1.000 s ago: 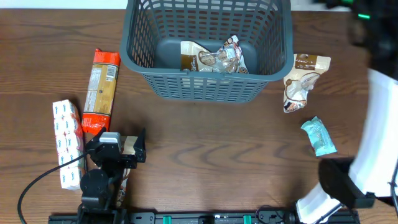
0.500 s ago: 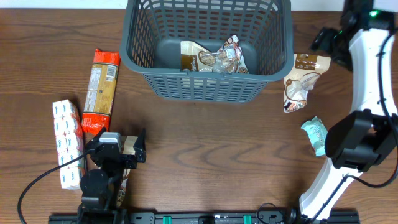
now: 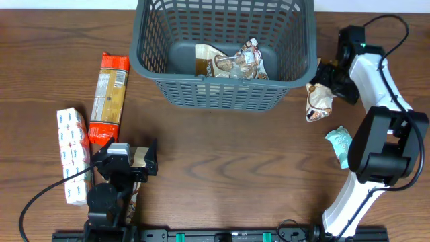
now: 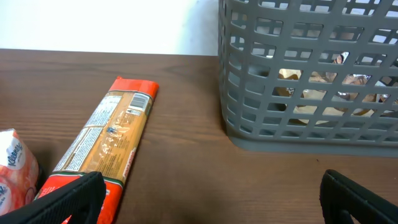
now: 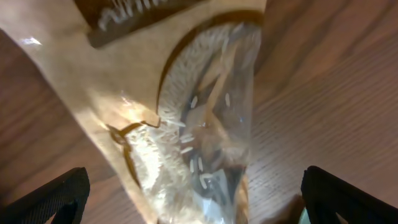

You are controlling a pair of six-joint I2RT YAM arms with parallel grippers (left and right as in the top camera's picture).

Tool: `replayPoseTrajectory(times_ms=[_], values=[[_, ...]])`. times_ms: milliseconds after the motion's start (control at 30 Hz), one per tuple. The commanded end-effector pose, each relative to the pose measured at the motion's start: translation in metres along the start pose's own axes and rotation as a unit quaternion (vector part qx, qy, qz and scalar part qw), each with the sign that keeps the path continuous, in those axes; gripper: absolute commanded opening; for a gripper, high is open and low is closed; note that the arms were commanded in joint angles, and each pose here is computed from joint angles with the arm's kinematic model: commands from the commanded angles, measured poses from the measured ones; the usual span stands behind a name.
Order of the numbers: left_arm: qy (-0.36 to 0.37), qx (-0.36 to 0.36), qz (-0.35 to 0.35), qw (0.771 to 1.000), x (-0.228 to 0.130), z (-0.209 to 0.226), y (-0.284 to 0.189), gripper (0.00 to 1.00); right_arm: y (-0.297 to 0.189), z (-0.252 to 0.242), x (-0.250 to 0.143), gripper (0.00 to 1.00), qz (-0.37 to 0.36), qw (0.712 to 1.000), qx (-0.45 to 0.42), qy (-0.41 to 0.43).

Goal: Pack container
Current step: 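Grasp the second brown snack pouch with the right gripper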

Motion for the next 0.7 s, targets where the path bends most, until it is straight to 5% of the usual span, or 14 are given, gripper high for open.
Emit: replayPoseTrajectory(times_ms=[0,267,467,667], values=[[0.001,0.009,0.017,1.000,-0.013,0.005,0.003,0.99,0.005,0.000,-0.006,0.96,-0.010,1.000,0.002,-0.016],[0.001,0.008,0.017,1.000,-0.013,0.005,0.003,0.99,0.034,0.005,-0.010,0.88,-0.040,0.997,0.013,-0.062],[0.001,0.008,0.017,1.000,-0.013,0.005,0.003,0.98,0.036,0.007,-0.007,0.03,-0.055,0.995,0.018,-0.076],[0.001,0.008,0.017,1.000,-0.013,0.005,0.003,0.99,0.032,0.008,0.001,0.01,-0.071,0.994,0.020,-0.075]])
Point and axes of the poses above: each gripper's point midway between its finger pads, its own y axis out along the fingers, its own z axis along the line the jaws close on, x = y × z, the point moved 3 cm from there along -y, back along the fingers, and after that the axes turned 15 degrees about -y, right-handed, at the moved point
